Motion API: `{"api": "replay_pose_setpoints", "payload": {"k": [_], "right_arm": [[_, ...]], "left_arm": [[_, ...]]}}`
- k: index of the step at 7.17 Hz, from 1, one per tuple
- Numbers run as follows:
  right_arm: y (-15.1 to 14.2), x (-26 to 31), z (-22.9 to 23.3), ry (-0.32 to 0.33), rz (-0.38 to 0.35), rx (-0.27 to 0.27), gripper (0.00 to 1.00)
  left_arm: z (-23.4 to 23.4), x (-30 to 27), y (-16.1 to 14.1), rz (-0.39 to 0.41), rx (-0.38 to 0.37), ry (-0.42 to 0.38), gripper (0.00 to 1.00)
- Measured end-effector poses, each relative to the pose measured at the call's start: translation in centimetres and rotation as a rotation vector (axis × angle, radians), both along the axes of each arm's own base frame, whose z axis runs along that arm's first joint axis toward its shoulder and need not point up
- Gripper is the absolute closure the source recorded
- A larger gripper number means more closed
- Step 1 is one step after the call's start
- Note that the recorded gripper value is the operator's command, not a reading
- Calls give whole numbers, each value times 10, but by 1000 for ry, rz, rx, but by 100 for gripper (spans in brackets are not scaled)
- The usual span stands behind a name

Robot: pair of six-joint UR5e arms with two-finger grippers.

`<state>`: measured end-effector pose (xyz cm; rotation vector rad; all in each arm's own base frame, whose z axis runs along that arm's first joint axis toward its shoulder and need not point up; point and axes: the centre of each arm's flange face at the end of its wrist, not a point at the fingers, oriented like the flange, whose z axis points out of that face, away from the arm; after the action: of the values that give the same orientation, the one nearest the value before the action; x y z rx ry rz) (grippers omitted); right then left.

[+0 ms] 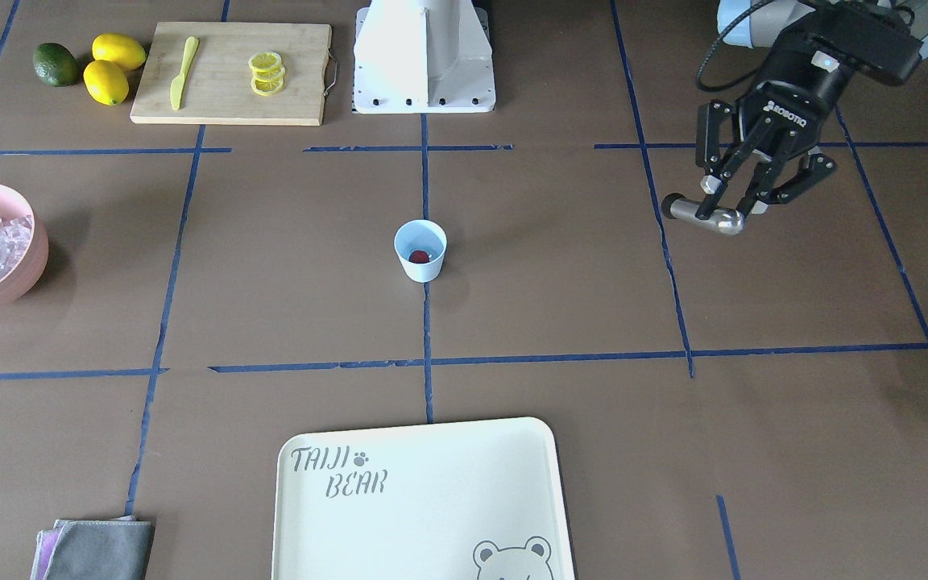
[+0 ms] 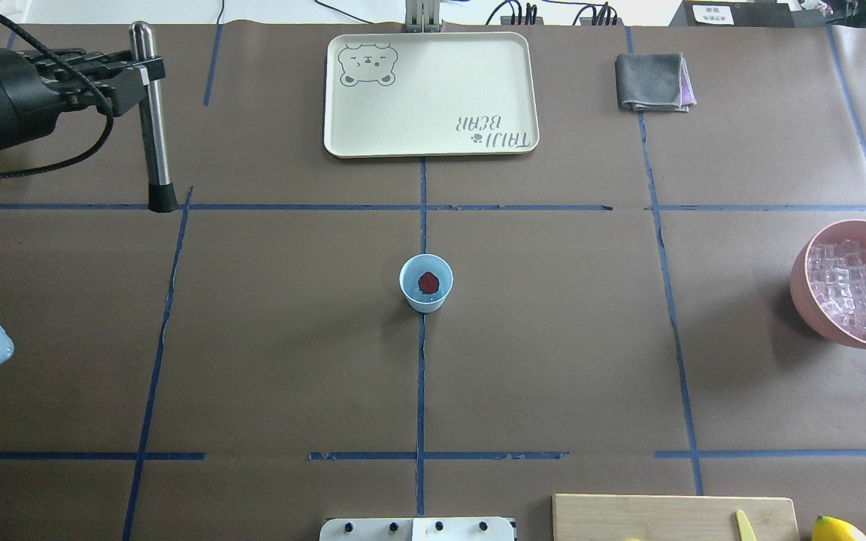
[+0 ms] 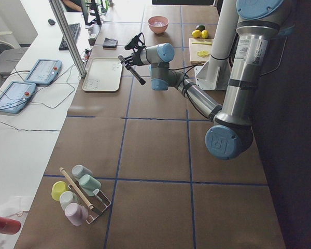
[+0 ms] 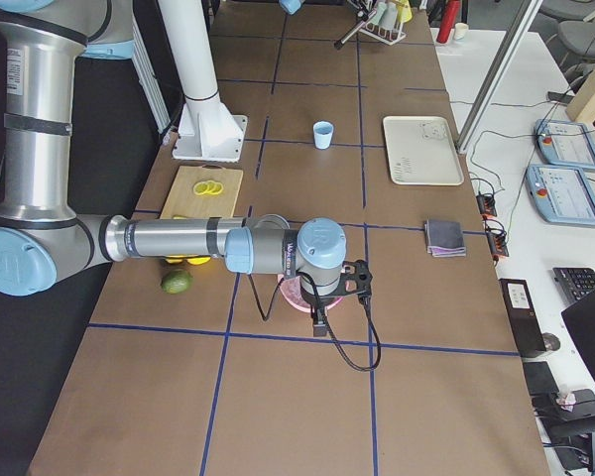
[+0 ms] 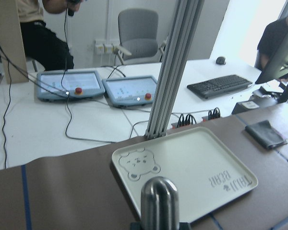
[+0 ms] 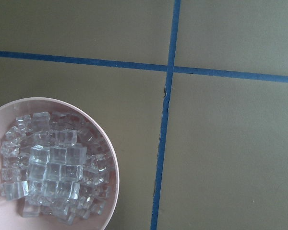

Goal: Mash ice and strawberries in cup
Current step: 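Lift the muddler with the left gripper and carry it over the cup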

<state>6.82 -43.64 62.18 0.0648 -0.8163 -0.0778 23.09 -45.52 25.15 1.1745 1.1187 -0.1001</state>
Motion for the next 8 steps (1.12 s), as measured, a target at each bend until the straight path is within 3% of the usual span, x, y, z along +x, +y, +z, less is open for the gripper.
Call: {"api": "replay_pose_setpoints", "payload": {"k": [2,4,8], "right_arm": [[-4,-1,-5,-7,-1,10,1],[-8,-1,-11,-8,0,21,1],[-10,-1,-12,-6,-4,29,1]], "left_arm": [[-7,35,26,-76,118,45,100],[2,59,29,-121,212,39,100],[-46,151,99,-213,286,138,100]]}}
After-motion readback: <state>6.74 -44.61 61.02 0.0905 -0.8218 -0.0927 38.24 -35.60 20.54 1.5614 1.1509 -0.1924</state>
